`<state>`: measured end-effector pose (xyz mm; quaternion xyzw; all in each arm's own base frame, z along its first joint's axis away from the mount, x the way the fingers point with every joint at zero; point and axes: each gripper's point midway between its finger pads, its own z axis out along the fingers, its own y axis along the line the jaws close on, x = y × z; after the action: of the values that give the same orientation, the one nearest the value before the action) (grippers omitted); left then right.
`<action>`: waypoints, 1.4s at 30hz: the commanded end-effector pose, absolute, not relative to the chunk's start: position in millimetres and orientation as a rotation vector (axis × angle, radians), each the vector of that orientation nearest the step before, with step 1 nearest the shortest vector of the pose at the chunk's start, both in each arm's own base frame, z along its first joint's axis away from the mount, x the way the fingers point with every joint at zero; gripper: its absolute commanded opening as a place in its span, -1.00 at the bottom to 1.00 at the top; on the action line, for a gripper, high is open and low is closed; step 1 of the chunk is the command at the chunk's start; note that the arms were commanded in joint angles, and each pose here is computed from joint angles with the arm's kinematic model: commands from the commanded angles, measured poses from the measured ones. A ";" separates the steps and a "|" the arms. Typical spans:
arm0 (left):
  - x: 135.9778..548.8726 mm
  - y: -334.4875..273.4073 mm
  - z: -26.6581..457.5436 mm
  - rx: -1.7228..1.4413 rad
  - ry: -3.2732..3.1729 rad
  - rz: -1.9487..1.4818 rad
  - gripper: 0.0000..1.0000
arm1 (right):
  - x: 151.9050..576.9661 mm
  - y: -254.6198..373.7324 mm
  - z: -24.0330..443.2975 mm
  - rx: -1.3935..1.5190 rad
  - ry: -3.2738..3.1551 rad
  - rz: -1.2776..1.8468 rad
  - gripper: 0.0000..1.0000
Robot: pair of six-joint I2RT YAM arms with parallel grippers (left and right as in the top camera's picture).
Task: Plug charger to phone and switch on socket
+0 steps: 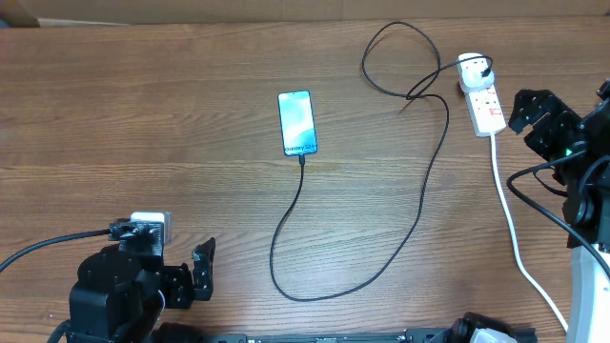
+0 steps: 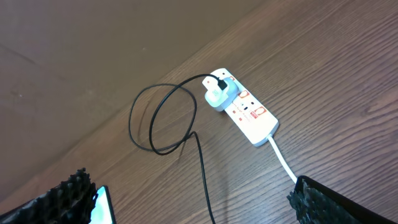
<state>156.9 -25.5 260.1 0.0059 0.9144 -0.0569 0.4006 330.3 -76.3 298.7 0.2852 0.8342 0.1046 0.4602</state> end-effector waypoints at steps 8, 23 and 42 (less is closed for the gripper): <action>157.5 -22.9 258.3 0.001 2.317 -0.128 0.99 | 317.5 -71.4 301.2 0.700 2.055 0.250 1.00; 157.5 -22.9 258.3 0.001 2.317 -0.128 0.99 | 317.0 10.2 288.2 0.098 1.868 0.217 0.99; 157.5 -22.9 258.3 0.001 2.317 -0.128 0.99 | 255.8 32.8 272.6 -0.063 1.619 0.216 1.00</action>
<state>156.4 -25.4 259.1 0.0061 0.9153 -0.0564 0.3988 263.3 30.8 274.2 -0.0138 0.7336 0.1025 0.6717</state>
